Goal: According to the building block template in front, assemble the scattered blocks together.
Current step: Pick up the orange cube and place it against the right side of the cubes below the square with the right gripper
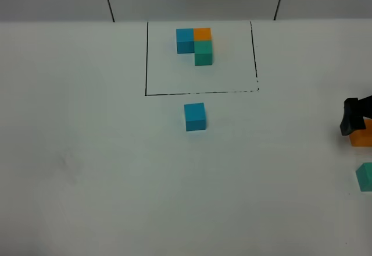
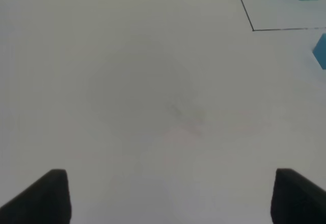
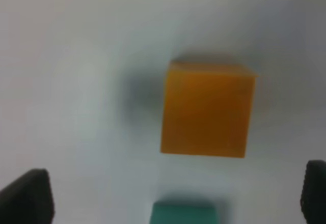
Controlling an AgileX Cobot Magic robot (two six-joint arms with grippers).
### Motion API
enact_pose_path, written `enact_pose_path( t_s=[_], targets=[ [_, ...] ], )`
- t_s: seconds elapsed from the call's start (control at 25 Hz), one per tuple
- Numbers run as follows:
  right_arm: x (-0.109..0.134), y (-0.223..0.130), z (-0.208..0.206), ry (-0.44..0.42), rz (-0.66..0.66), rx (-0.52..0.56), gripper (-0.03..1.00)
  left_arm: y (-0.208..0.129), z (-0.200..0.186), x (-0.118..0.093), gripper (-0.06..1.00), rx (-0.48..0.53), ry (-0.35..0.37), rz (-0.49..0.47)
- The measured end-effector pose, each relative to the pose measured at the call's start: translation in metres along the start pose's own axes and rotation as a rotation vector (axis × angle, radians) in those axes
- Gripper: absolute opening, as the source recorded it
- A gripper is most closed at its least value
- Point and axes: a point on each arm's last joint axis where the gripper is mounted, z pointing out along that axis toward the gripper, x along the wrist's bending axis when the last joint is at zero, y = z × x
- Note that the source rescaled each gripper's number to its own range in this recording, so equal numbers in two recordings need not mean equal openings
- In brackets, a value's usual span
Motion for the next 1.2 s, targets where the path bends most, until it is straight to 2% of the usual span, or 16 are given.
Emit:
enact_pose_path(
  t_s=[0.16, 0.56, 0.72, 0.88, 1.0, 1.08, 1.2],
  targets=[
    [-0.011, 0.000, 0.009, -0.001, 0.011, 0.010, 0.95, 0.000, 0.000, 0.000, 0.71, 0.000, 0.000, 0.000],
    [-0.013, 0.004, 0.035, 0.006, 0.018, 0.016, 0.91, 0.000, 0.000, 0.000, 0.71, 0.000, 0.000, 0.000],
    [-0.014, 0.004, 0.045, 0.009, 0.025, 0.030, 0.83, 0.000, 0.000, 0.000, 0.71, 0.000, 0.000, 0.000],
    [-0.014, 0.002, 0.054, 0.014, 0.029, 0.057, 0.60, 0.000, 0.000, 0.000, 0.71, 0.000, 0.000, 0.000],
    [-0.014, 0.002, 0.055, 0.018, 0.035, 0.060, 0.28, 0.000, 0.000, 0.000, 0.71, 0.000, 0.000, 0.000],
    [-0.014, 0.002, 0.055, 0.020, 0.037, 0.062, 0.00, 0.000, 0.000, 0.000, 0.71, 0.000, 0.000, 0.000],
    [-0.014, 0.003, 0.054, 0.022, 0.035, 0.071, 0.01, 0.000, 0.000, 0.000, 0.71, 0.000, 0.000, 0.000]
  ],
)
